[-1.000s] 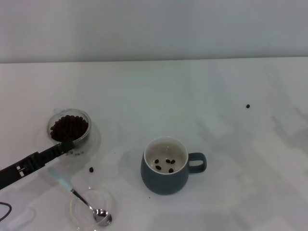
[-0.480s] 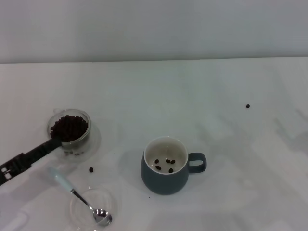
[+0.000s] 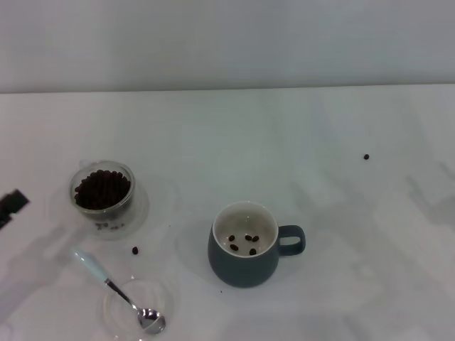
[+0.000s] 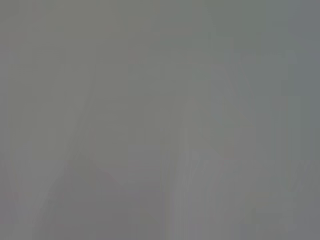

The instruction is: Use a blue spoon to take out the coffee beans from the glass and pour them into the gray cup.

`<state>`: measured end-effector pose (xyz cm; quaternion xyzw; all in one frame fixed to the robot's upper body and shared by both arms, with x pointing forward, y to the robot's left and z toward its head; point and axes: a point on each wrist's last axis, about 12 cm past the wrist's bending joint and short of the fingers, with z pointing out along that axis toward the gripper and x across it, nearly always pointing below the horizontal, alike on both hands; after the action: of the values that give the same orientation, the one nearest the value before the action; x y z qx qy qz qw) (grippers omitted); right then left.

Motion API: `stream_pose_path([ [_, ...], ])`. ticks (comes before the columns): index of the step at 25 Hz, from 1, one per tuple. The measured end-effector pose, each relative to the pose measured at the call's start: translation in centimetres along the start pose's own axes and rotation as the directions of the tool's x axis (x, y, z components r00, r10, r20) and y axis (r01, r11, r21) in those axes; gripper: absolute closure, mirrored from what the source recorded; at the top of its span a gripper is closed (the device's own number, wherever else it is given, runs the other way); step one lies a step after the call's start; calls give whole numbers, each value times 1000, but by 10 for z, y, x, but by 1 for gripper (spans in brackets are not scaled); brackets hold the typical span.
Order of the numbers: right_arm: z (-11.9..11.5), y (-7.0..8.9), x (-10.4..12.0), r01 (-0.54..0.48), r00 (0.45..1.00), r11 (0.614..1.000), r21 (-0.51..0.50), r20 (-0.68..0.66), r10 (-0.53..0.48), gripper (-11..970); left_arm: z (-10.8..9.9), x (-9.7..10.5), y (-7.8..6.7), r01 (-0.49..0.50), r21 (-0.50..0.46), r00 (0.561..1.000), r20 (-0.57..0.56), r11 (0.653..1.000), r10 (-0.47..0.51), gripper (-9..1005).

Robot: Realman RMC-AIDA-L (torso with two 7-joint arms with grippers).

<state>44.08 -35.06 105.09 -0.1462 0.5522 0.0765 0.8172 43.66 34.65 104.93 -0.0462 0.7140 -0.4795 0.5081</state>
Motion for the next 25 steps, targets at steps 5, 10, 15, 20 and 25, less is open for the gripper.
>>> stream_pose_path([
  [5, 0, 0, 0, 1, 1000, 1000, 1, 2, -1, 233, -15, -4, -2, -111, -2, 991, 70, 994, 111, 421],
  [10, 0, 0, 0, 1, 1000, 1000, 2, -1, -1, 233, -23, -1, -1, -206, -28, 973, 106, 978, 207, 421],
  [15, 0, -1, 0, 2, 1000, 1000, 5, -3, -2, 233, -38, 1, 6, -256, -117, 946, 173, 960, 273, 421],
  [20, 1, 0, 1, -1, 1000, 1000, 7, -1, 1, 233, -48, 7, 11, -308, -199, 915, 206, 930, 347, 421],
  [25, 2, 2, 1, -5, 1000, 1000, 5, 5, 5, 233, -58, 10, 15, -325, -277, 891, 232, 904, 391, 421],
])
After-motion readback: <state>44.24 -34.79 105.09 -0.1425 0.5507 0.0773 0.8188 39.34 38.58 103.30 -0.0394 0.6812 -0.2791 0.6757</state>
